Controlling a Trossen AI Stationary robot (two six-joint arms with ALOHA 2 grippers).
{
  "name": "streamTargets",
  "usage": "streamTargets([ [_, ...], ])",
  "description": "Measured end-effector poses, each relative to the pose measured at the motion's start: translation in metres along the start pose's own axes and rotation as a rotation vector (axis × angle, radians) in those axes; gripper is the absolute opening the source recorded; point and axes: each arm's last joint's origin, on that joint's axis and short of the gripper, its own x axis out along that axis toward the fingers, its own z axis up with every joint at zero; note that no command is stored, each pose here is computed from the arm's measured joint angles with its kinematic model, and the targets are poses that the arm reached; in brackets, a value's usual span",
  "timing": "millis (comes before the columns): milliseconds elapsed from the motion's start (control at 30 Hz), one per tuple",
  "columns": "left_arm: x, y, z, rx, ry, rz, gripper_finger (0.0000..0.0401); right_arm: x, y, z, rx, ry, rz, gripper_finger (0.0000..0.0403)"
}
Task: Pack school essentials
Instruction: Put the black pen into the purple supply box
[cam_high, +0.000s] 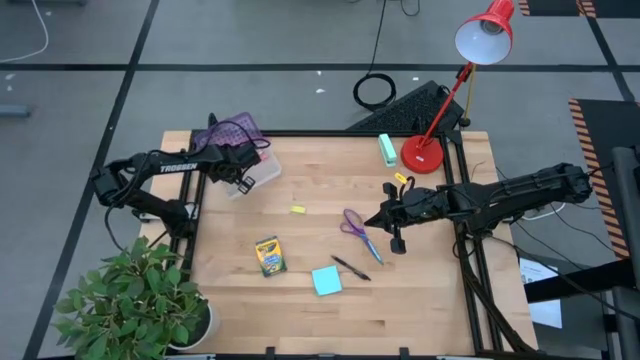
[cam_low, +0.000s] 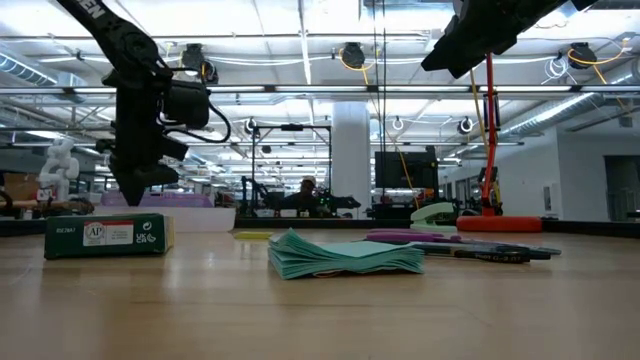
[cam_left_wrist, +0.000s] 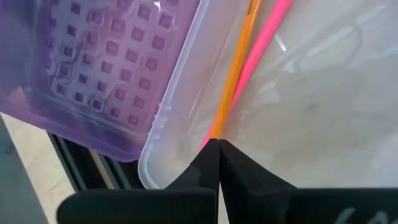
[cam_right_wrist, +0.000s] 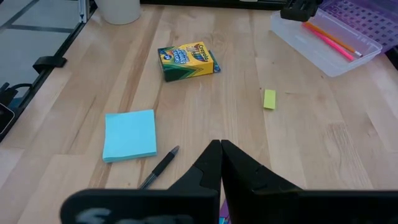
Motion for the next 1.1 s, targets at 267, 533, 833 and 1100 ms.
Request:
streamTargets([
  [267,-0.028,-0.018,0.006,-0.003,-0.179,-0.081,0.0017,0.000,0.000,0.000,0.025,0.000,0.000,0.0000],
  [533,-0.086,-0.029,-0.004,0.036,-0.454,-0.242,0.0005,0.000,0.005,-0.006,0.167,0.056,0.007,0.0006],
  [833,-0.127,-0.033,-0.024,0.053,-0.649,-0.420,0.0025,0.013,0.037,-0.017,0.161,0.131,-0.015,0.0062],
  [1100,-0.139,-0.047,-0.029,0.132,-0.730,-0.484,0.0026,0.033,0.066,-0.028,0.136,0.181,0.042,0.0127],
])
